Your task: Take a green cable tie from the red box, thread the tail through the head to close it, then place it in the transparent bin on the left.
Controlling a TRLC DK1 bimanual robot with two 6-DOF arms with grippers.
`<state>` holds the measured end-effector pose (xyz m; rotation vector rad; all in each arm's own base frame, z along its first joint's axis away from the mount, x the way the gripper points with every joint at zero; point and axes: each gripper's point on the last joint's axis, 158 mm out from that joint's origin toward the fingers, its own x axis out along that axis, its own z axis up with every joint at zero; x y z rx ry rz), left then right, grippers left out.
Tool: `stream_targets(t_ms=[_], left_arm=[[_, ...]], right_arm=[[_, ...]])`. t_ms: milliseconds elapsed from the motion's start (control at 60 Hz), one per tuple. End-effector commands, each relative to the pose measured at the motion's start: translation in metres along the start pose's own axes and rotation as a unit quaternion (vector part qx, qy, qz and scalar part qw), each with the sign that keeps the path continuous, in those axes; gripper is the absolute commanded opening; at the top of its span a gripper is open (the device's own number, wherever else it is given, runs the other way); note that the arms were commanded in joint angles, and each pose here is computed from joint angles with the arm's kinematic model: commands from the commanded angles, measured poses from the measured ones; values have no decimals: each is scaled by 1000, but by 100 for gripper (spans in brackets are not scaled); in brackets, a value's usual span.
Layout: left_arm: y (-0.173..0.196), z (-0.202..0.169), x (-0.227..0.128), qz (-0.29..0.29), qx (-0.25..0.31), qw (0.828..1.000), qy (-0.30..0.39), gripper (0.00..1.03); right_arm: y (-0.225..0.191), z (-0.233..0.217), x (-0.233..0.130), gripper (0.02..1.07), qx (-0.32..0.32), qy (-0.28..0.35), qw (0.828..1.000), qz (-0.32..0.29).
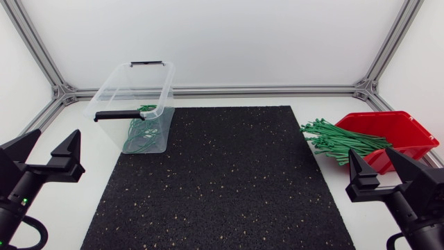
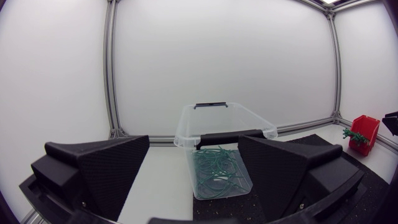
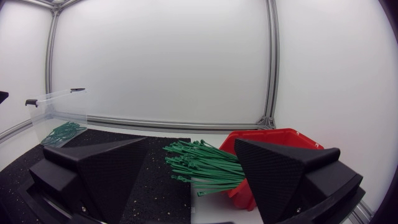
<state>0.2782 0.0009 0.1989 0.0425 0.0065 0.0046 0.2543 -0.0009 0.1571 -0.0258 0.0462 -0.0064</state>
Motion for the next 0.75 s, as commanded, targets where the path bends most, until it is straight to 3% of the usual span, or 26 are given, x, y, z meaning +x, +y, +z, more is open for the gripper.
stream_targets(t_ms=[0,517,733], left_arm=[[-1,-12,-4,-3,-12,1000,5,100],[-6,-67,-23,-10,-21,999,45,100],[-6,-67,-23,-10,-21,999,45,100]], right_arm=[[-1,-8,0,103,13,5,1000,-1],[-1,-8,0,103,13,5,1000,-1],[-1,-8,0,103,13,5,1000,-1]])
